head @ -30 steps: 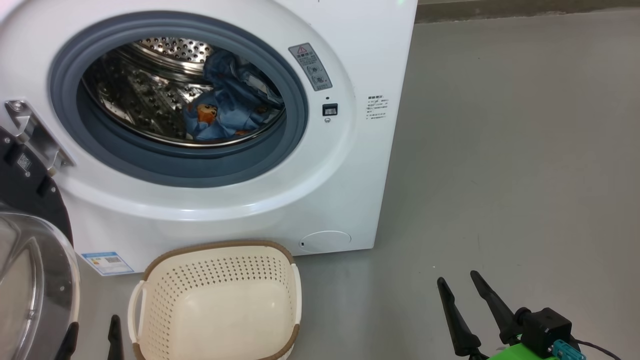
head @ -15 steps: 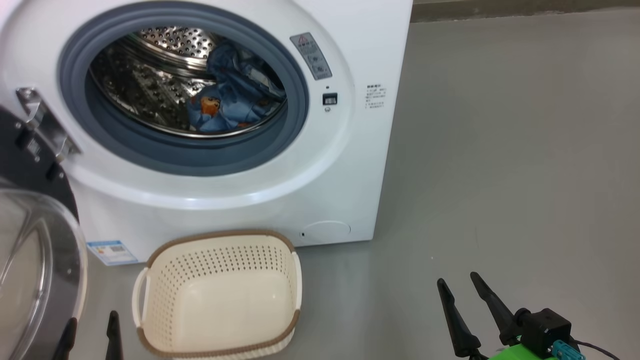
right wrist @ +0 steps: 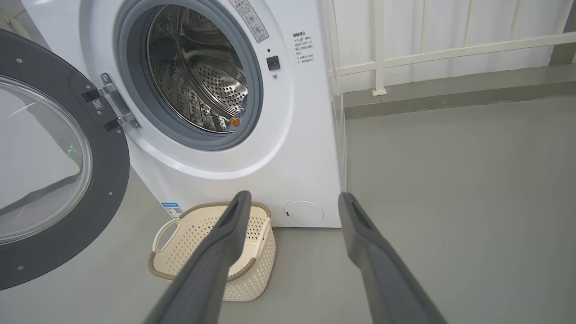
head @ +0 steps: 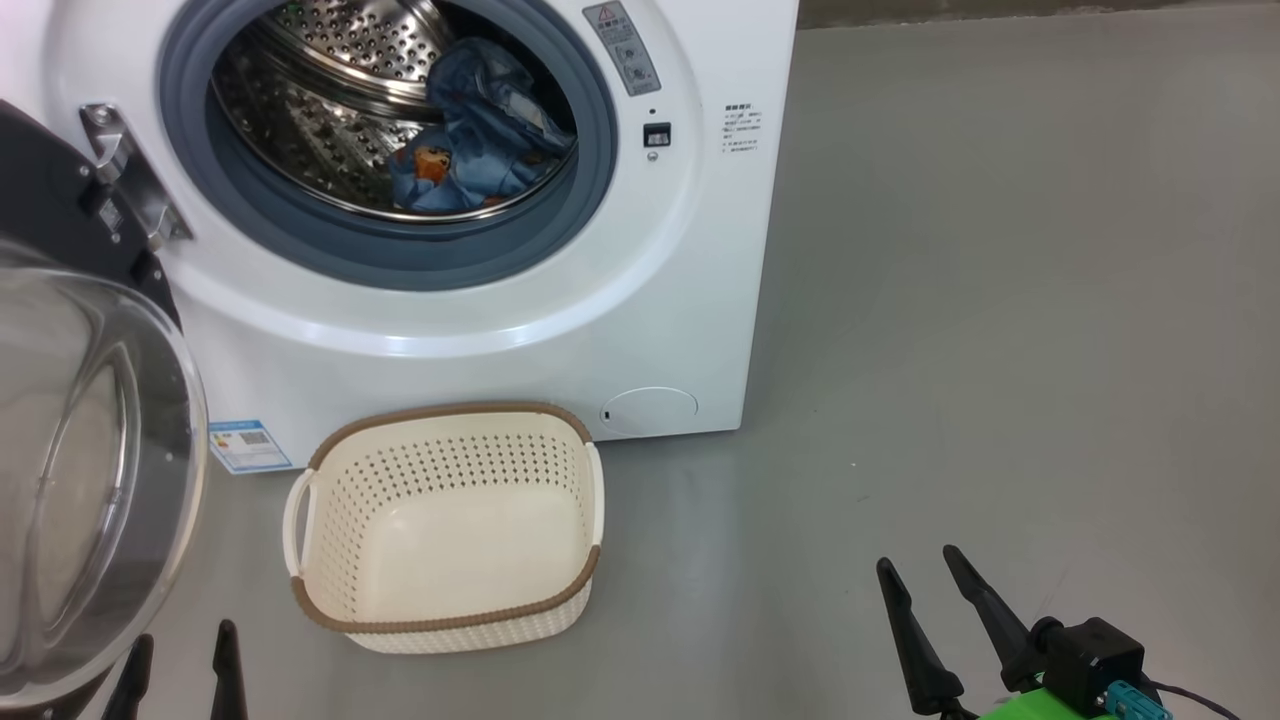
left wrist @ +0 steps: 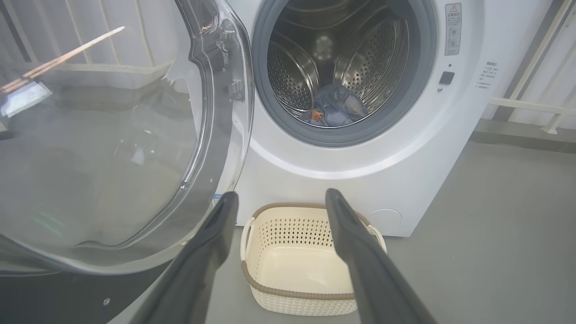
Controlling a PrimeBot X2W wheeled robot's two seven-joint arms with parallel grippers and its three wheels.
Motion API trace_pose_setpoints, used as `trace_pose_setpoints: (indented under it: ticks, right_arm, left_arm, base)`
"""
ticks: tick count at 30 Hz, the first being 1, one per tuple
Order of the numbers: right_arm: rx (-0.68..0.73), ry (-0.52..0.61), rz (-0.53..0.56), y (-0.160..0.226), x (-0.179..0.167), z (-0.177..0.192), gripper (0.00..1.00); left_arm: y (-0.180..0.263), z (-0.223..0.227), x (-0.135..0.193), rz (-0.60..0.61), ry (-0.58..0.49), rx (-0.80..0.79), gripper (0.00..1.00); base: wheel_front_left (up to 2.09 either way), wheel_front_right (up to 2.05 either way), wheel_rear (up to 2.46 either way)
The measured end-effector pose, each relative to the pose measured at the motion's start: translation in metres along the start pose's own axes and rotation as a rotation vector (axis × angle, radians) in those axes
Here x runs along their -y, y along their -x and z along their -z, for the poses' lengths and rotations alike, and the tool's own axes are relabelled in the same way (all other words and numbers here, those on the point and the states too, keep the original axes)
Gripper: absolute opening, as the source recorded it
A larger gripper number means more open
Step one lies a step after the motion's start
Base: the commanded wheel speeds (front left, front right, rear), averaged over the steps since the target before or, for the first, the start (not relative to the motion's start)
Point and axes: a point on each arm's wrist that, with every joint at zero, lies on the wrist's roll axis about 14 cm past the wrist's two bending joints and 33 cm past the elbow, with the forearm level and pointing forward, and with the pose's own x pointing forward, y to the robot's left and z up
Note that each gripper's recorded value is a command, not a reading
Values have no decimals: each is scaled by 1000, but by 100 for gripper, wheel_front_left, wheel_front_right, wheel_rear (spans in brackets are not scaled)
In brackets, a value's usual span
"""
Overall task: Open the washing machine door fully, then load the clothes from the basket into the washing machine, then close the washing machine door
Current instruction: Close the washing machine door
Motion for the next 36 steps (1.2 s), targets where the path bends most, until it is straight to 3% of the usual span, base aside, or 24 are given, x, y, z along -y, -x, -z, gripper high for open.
trace_pose_setpoints:
  ticks: [24,36]
  right_arm:
    - [-1,-8,-41,-5,-13,1,100]
    - [-18,-18,-124,-17,-39,6,100]
  left_arm:
    - [7,-10,4,4,17,36,100]
    - [28,-16,-21,-83,19,60,100]
  base:
    - [-1,1,0]
    - [0,0,0]
